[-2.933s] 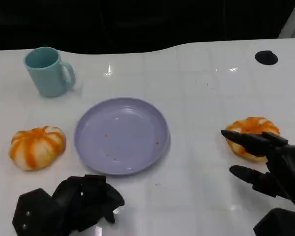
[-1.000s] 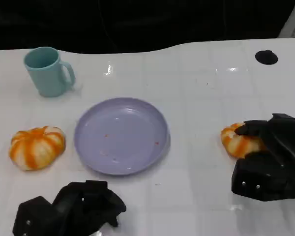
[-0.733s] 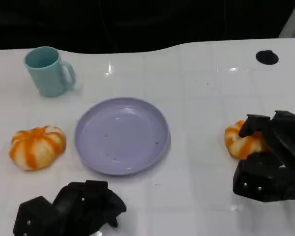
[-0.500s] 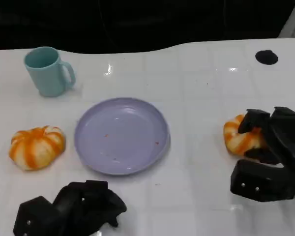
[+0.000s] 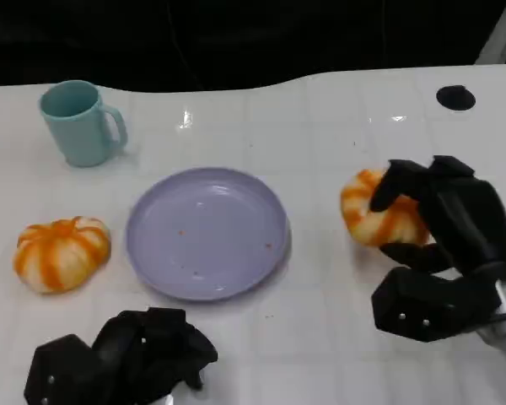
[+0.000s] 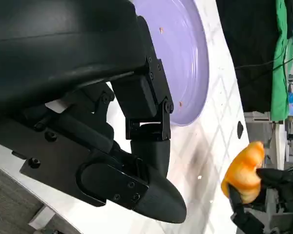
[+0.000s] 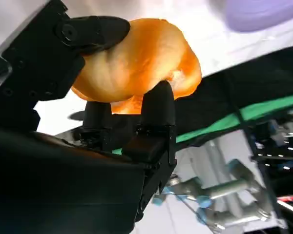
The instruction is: Grasp the bread from the table and place it into the plate.
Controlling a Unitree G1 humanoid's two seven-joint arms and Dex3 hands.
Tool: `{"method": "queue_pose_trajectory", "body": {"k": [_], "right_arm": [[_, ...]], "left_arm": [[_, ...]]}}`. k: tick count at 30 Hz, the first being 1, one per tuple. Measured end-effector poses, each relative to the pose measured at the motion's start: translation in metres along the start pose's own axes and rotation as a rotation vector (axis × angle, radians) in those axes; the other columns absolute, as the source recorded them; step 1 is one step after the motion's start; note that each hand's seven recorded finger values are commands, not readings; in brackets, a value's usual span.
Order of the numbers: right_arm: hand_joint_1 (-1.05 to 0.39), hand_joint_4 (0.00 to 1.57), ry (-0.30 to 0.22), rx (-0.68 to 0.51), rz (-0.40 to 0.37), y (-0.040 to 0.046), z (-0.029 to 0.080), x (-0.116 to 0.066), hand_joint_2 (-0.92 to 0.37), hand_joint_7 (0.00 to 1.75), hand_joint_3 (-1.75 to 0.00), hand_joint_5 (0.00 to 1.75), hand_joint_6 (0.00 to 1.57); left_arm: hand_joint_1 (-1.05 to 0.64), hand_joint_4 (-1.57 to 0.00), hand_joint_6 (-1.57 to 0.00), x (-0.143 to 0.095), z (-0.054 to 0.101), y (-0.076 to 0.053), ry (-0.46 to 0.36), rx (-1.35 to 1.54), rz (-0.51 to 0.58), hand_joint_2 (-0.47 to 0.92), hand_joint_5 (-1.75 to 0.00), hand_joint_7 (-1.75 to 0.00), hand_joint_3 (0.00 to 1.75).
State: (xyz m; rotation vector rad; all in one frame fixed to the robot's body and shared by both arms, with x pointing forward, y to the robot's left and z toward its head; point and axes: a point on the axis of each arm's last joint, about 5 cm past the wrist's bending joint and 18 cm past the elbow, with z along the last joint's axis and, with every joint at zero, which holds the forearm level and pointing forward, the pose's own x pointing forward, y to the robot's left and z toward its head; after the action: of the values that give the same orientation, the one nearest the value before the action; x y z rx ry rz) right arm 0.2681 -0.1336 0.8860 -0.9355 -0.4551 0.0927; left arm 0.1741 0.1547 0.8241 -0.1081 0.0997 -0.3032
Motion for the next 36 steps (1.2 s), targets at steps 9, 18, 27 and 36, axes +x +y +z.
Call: {"method": "queue_pose_trajectory", "body": {"k": [9,18,27,36], "right_arm": [[0.05,1.00,-0.099,0.132,0.025,0.0133,0.031,0.010,-0.20,1.63,-1.43,1.75,0.83],[-0.03,0.97,-0.174,0.181,0.089,0.0347,0.060,0.027,-0.23,1.67,-1.40,1.75,0.77],[-0.08,0.90,-0.207,0.202,0.153,0.0603,0.076,0.033,-0.35,1.61,-1.25,1.75,0.75],[-0.14,0.60,-0.177,0.273,0.231,0.0727,0.089,0.035,-0.53,0.26,-0.78,0.91,0.72]], "left_arm": [[-1.05,-0.89,-1.29,0.002,-0.001,0.000,-0.001,0.000,-0.001,0.86,-1.51,-0.76,0.01],[-1.05,-0.90,-1.30,0.003,-0.001,-0.001,-0.009,0.004,-0.007,0.85,-1.50,-0.76,0.00],[-1.05,-0.91,-1.29,0.004,-0.001,-0.002,-0.009,0.005,-0.017,0.84,-1.49,-0.74,0.00],[-1.05,-0.90,-1.30,0.004,-0.001,-0.003,-0.010,0.004,-0.021,0.84,-1.50,-0.72,0.00]]}}
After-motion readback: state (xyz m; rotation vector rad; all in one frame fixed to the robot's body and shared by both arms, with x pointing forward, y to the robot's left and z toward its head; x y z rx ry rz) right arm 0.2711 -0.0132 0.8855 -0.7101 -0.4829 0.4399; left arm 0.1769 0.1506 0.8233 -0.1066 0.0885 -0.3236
